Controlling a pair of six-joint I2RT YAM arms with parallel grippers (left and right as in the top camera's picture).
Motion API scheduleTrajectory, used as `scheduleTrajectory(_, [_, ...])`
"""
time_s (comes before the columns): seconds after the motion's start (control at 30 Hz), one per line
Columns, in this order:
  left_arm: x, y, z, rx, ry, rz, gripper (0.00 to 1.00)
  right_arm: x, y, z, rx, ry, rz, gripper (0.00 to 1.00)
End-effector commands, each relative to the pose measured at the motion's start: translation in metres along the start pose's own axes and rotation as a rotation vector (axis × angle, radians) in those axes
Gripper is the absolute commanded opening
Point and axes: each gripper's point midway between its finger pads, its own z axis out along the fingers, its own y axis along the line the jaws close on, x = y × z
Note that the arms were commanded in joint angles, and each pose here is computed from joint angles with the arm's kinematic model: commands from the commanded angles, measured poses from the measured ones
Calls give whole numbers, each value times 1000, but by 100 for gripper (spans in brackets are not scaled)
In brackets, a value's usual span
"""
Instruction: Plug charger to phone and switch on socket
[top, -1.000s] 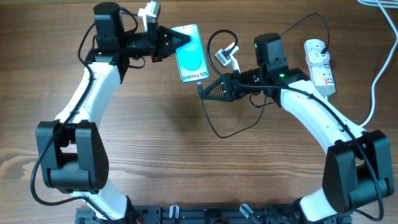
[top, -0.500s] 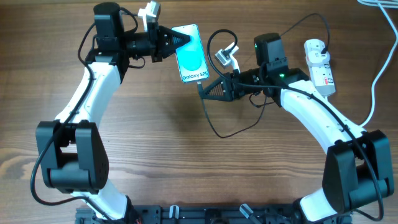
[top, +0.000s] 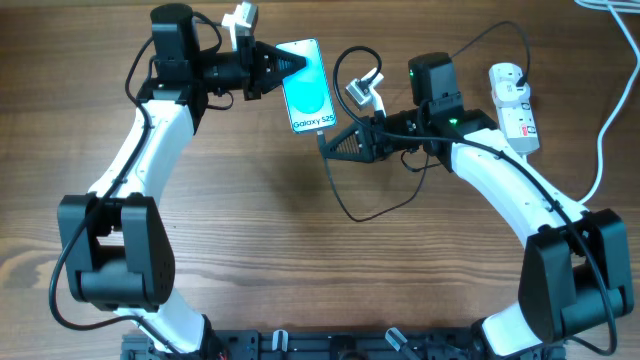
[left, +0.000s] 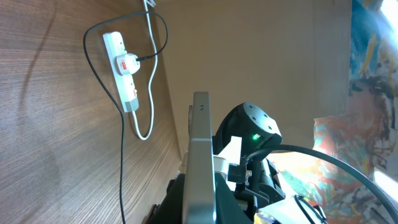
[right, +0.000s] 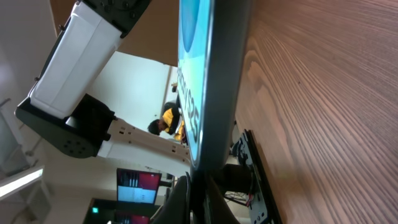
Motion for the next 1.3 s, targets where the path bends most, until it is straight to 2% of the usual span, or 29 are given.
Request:
scheduleTrajectory(0.0, [3,-7,0,23,26,9,4,1,8,-1,-27,10,-14,4])
scheduleTrajectory(1.27, [10,-10,10,28,53,19,4,-1,14,-1,-48,16,-25,4])
